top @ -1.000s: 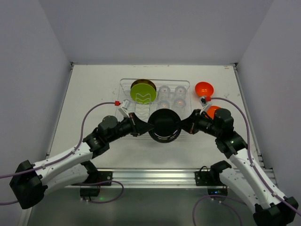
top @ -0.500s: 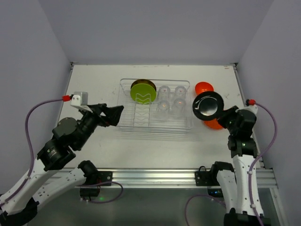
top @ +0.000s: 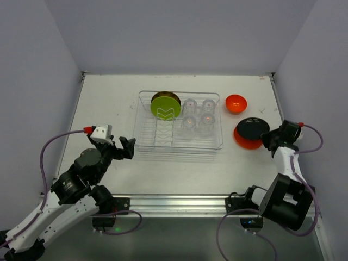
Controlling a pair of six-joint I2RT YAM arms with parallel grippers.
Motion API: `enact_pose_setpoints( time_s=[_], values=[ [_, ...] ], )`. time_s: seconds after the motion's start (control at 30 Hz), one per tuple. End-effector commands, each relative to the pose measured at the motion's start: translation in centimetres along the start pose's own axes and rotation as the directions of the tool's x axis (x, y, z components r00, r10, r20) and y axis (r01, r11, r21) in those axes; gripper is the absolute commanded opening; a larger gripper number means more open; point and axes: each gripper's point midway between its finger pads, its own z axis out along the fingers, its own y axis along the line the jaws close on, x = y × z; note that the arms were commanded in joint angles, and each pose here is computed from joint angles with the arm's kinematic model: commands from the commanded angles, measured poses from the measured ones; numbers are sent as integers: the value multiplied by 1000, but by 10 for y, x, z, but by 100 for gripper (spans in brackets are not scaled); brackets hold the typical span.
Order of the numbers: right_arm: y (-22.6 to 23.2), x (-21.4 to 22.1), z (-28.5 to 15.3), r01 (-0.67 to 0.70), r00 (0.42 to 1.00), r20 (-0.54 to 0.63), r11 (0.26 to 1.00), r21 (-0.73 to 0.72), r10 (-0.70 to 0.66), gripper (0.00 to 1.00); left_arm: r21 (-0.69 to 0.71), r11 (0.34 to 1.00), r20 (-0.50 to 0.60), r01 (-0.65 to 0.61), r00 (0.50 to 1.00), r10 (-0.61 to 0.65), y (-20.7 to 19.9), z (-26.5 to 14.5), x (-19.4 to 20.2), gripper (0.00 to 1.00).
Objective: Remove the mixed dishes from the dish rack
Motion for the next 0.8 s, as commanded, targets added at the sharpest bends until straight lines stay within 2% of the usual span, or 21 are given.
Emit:
enact_pose_setpoints(
  time_s=[0.0,0.17,0.27,0.3,0.43,0.5,0.53,0.57,0.63,0.77],
  values=[
    [6,-10,4,-3,998,63,999,-48,6,0,5,1000,13,-22,1000,22,1,0,0,100],
    [-5,-3,10,38,998,60,999,-36,-36,1,12,1000,28,-12,1000,11,2,-3,-1,100],
    [-1,3,15,58,998,6,997,-44,-58,8,8,1000,19,-17,1000,17,2,-1,1,100],
    [-3,7,18,60,998,-16,997,-41,-61,12,8,1000,19,-17,1000,17,1,-1,1,100],
    [-3,8,15,77,997,-20,996,-41,-78,54,6,1000,6,-24,1000,24,1,1,3,100],
    [7,11,8,135,991,-6,989,-53,-135,68,9,1000,1,-28,1000,28,0,3,5,100],
    [4,7,8,187,982,30,982,-2,-187,78,14,1000,1,-26,1000,26,-2,4,4,100],
    [13,17,4,241,970,8,970,21,-241,82,31,999,-8,-16,1000,16,-6,5,5,100],
    [12,19,4,288,957,14,955,70,-289,84,44,999,-39,-6,999,8,-13,10,7,100],
    [7,22,0,297,954,9,950,99,-299,87,-11,997,-109,82,991,-82,-20,23,13,100]
  ],
)
